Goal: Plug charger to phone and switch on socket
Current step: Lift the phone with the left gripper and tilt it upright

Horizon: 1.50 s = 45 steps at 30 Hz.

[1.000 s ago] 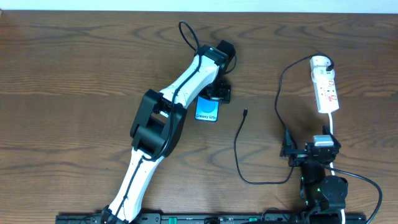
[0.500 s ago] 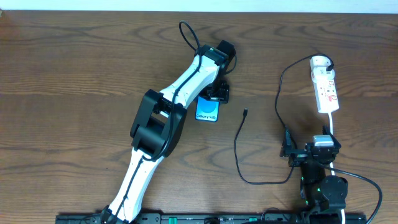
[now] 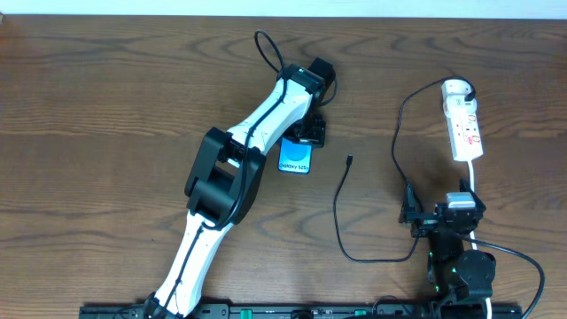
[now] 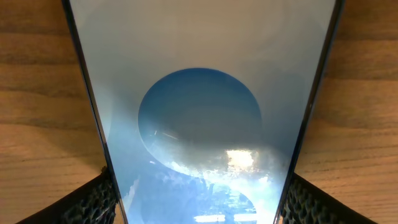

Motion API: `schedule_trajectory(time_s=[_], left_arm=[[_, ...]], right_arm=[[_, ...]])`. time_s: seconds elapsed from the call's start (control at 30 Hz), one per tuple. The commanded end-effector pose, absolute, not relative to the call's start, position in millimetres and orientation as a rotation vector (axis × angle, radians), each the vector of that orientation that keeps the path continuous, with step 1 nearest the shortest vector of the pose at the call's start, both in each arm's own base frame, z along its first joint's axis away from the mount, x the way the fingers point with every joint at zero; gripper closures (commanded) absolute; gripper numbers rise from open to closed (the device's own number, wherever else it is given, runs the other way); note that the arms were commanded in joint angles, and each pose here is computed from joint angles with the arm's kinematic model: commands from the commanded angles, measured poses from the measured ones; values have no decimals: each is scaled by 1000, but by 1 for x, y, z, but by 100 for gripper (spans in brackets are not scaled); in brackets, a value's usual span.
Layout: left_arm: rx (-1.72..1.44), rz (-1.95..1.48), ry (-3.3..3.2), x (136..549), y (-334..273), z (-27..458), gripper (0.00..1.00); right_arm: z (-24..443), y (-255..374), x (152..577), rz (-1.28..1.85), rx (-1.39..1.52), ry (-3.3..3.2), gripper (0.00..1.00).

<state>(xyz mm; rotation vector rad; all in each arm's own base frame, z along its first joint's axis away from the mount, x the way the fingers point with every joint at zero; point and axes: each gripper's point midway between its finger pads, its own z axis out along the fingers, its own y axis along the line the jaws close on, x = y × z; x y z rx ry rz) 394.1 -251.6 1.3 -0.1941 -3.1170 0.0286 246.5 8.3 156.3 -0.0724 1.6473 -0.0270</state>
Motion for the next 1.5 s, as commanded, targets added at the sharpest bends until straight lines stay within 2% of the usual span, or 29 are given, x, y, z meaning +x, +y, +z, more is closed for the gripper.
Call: schedule_trajectory(time_s=[0.0,0.33,0.87,1.13,1.47], left_arm=[[-172,8,-3109,388,-245,9,22],[-146,292,-3024,371,-266,42,23],[5,1073,-2568,336,-303,147,26],[66,1417,-2264,337,-313,196,26],[130,1640,-2067,354,-299,232,26]], right_arm=[[155,7,246,-37,-76,1649,1],[155,7,246,-37,-76,1649,1],[155,7,246,-37,-76,1649,1],[155,7,246,-37,-76,1649,1],[155,7,246,-37,-76,1649,1]])
